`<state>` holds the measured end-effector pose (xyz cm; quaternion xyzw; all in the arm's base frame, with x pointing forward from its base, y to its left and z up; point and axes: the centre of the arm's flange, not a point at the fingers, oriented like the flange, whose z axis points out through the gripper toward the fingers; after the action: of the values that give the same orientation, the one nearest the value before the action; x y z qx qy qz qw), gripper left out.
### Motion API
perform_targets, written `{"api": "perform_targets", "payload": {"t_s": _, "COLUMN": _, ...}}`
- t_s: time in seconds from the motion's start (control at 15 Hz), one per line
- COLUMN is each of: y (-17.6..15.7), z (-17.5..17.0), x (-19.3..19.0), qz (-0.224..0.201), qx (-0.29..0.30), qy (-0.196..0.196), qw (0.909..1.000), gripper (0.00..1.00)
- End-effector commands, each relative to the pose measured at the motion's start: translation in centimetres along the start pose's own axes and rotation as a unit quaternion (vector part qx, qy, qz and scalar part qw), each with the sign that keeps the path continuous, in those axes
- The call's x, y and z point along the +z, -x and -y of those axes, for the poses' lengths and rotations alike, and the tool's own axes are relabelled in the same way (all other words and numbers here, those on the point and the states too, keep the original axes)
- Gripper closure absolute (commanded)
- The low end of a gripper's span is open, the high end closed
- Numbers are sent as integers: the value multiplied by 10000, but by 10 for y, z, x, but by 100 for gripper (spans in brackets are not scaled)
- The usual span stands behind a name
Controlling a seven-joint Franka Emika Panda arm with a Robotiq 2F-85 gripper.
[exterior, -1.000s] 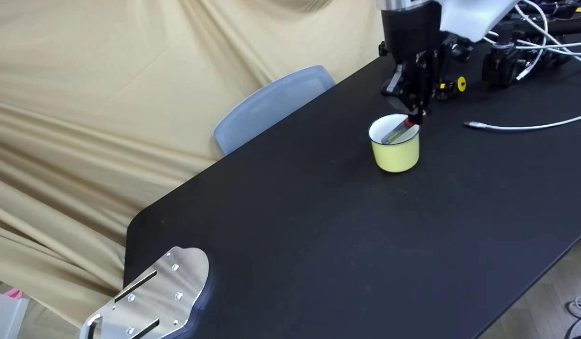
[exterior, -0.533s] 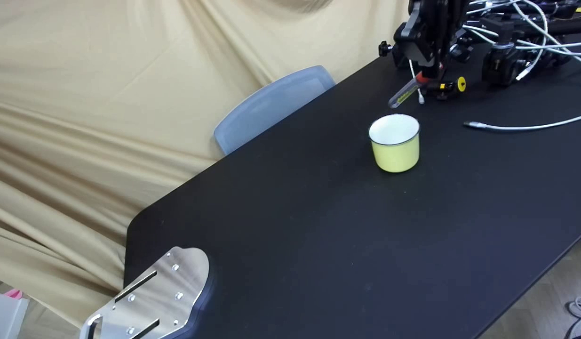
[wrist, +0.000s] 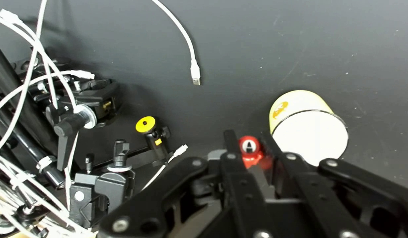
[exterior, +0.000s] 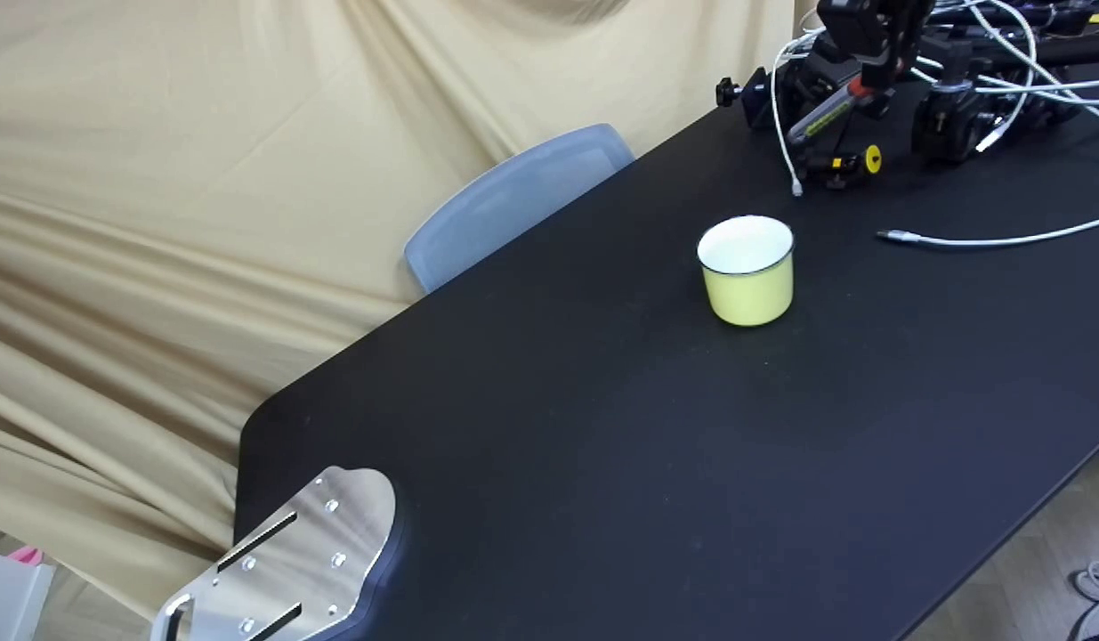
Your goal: Remove the marker from the cup.
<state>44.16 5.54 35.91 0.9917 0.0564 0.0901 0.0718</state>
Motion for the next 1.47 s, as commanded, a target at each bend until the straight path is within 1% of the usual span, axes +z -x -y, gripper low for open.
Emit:
{"api": "perform_targets", "payload": {"t_s": 0.0, "y": 4, "z": -18, "x": 22, "qz": -146, "qx": 199, "qy": -29, "qw": 9997, "gripper": 95}}
{"api": "perform_targets", "payload": {"t_s": 0.2, "y": 5, "z": -21, "x": 46, "qz": -44, "qx": 272, "qy": 26, "qw": 9996, "gripper": 95}}
{"api": "perform_targets", "payload": {"t_s": 0.6, "y": 11, "z": -18, "x": 95, "qz": 255, "qx": 120, "qy": 236, "qw": 9993, "gripper": 95}}
{"api": "perform_targets", "payload": {"t_s": 0.87, "y": 13, "z": -6, "x": 124, "qz": 253, "qx": 416, "qy": 608, "qw": 9970, "gripper": 95}}
{"api": "perform_targets", "payload": {"t_s": 1.0, "y": 15, "z": 2, "x": 135, "qz": 228, "qx": 525, "qy": 670, "qw": 9961, "gripper": 95}}
{"api": "perform_targets", "payload": {"t_s": 1.13, "y": 17, "z": 11, "x": 142, "qz": 123, "qx": 766, "qy": 627, "qw": 9950, "gripper": 95}}
{"api": "perform_targets", "payload": {"t_s": 1.2, "y": 18, "z": 16, "x": 143, "qz": 26, "qx": 1040, "qy": 505, "qw": 9933, "gripper": 95}}
{"api": "perform_targets", "payload": {"t_s": 1.4, "y": 19, "z": 27, "x": 148, "qz": -202, "qx": 1576, "qy": 304, "qw": 9868, "gripper": 95}}
